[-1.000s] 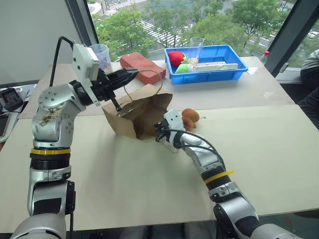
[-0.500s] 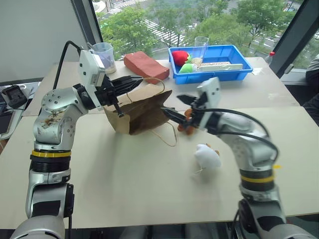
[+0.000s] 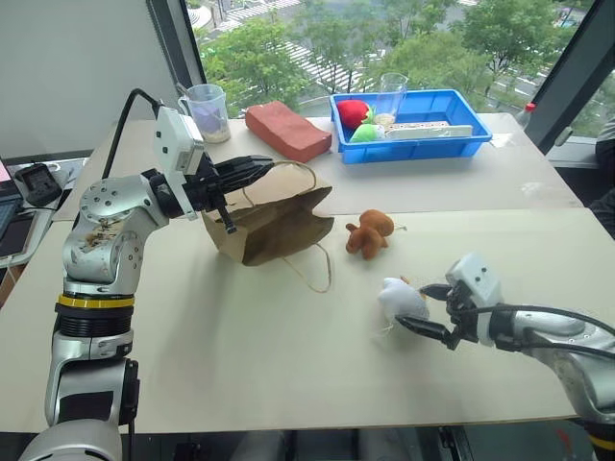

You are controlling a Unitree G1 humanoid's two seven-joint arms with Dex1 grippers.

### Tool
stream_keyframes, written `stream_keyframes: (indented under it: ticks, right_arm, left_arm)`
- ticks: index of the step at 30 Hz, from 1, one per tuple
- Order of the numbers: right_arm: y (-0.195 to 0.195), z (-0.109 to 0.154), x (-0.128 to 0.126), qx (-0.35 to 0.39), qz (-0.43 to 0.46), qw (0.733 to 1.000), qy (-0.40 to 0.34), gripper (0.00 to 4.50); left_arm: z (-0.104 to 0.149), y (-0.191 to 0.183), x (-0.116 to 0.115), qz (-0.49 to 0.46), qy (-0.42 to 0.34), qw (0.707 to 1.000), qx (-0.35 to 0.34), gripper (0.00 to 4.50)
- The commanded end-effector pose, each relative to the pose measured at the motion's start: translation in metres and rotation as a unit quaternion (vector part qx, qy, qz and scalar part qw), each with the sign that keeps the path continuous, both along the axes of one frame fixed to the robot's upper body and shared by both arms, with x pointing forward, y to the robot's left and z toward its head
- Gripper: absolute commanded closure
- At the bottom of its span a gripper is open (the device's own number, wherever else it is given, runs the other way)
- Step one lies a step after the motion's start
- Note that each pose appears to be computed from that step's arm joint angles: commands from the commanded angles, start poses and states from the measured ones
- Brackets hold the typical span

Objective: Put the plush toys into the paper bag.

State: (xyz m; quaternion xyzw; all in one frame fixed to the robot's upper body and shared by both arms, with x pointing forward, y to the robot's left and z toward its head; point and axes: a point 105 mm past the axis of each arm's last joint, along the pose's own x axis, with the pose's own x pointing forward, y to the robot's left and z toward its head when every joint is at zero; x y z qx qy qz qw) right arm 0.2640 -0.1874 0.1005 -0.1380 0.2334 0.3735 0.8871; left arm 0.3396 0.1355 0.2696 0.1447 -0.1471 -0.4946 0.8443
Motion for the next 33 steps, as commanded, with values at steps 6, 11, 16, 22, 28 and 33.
stream_keyframes:
  ticks: [6,11,16,22,28,33]
  right_arm:
    - [0.002,0.004,0.004,0.025,0.002,0.999,-0.029,1.60]
    - [0.006,0.013,0.005,0.032,0.020,0.998,-0.045,3.25]
    - [0.051,0.054,0.019,0.091,0.066,0.989,-0.097,4.49]
    - [0.109,0.071,0.038,0.144,0.087,0.981,-0.095,4.49]
    - [0.147,0.072,0.066,0.156,0.077,0.981,-0.087,4.49]
    - [0.183,0.076,0.086,0.169,0.071,0.979,-0.090,4.49]
  left_arm:
    - [0.014,-0.003,-0.007,-0.011,-0.025,1.000,0.002,4.50]
    - [0.013,-0.003,-0.007,-0.010,-0.025,1.000,0.004,4.50]
    - [0.014,-0.006,-0.006,-0.014,-0.029,0.999,0.002,4.50]
    - [0.016,-0.011,-0.006,-0.026,-0.034,0.999,0.002,4.50]
    - [0.021,-0.018,-0.009,-0.039,-0.041,0.998,-0.001,4.50]
    - [0.021,-0.026,-0.015,-0.055,-0.038,0.998,-0.009,4.50]
